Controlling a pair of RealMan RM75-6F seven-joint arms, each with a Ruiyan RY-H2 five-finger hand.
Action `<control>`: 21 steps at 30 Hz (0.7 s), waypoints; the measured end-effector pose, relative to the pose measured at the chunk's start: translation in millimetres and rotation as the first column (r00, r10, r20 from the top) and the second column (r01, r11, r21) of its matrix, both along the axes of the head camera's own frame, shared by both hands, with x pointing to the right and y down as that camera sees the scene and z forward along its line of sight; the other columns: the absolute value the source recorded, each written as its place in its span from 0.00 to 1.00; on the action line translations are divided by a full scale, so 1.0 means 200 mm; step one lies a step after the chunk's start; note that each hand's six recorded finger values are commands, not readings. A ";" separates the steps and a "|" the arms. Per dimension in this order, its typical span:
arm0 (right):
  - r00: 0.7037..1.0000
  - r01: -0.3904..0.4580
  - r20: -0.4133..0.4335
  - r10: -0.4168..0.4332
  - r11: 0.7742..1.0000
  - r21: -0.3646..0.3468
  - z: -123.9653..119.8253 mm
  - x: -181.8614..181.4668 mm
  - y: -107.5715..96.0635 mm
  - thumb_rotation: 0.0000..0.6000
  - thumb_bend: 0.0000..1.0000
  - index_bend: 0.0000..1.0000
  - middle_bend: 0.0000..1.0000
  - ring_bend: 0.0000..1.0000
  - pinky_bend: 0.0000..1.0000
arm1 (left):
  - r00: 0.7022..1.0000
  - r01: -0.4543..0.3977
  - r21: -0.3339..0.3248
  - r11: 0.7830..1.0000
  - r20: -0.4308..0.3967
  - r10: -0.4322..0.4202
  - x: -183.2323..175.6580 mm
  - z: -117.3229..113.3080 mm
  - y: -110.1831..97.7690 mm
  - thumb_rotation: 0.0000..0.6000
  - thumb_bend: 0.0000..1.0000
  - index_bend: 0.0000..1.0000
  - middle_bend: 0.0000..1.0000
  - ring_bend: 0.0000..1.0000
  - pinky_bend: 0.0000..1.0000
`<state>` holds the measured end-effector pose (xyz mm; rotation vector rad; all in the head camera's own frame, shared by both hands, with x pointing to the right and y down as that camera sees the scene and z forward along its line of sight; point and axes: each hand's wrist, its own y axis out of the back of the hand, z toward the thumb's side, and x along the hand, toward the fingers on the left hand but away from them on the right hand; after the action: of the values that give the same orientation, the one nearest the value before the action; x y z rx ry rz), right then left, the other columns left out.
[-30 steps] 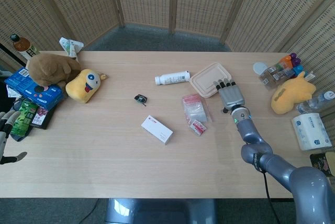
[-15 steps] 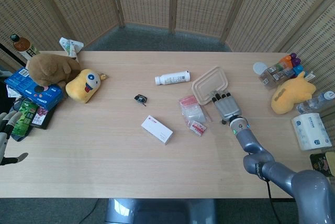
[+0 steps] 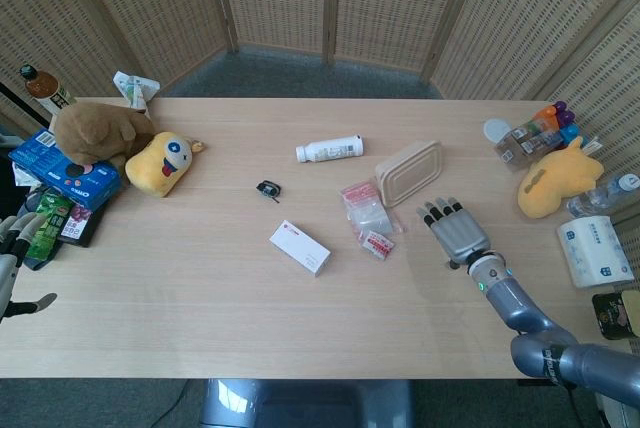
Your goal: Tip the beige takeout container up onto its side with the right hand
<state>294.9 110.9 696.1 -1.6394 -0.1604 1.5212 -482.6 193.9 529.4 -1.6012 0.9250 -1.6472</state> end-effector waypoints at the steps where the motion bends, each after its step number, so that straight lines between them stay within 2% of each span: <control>1: 1.000 0.012 -0.011 -0.012 1.000 0.022 -0.04 0.01 -0.02 1.00 0.14 0.00 0.00 0.00 0.00 | 1.000 -0.001 -0.001 1.000 0.000 0.001 0.00 0.00 0.00 1.00 0.08 0.00 0.00 0.00 0.00; 5: 0.999 0.032 0.009 -0.032 0.996 0.078 -0.09 -0.06 -0.10 1.00 0.14 0.00 0.00 0.00 0.00 | 1.000 -0.003 -0.004 1.000 0.002 0.003 0.00 0.01 0.00 1.00 0.08 0.00 0.00 0.00 0.00; 11: 0.995 0.063 0.063 -0.072 0.988 0.139 -0.09 -0.23 -0.26 1.00 0.15 0.00 0.00 0.00 0.00 | 1.000 0.000 -0.004 1.000 0.010 0.000 0.00 0.01 0.00 1.00 0.08 0.00 0.00 0.00 0.00; 16: 0.993 0.085 0.067 -0.099 0.980 0.180 -0.04 -0.31 -0.38 1.00 0.15 0.00 0.00 0.00 0.00 | 1.000 0.006 -0.007 1.000 0.018 -0.005 -0.01 0.02 0.00 1.00 0.08 0.00 0.00 0.00 0.00; 21: 0.994 0.074 0.068 -0.089 0.976 0.203 0.04 -0.35 -0.49 1.00 0.15 0.00 0.00 0.00 0.00 | 0.999 0.015 -0.011 1.000 0.028 -0.015 -0.03 0.03 0.00 1.00 0.08 0.00 0.00 0.00 0.00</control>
<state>224.3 13.5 703.9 -1.5256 -0.2756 1.3361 -488.8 194.5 535.3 -1.5782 0.9171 -1.6834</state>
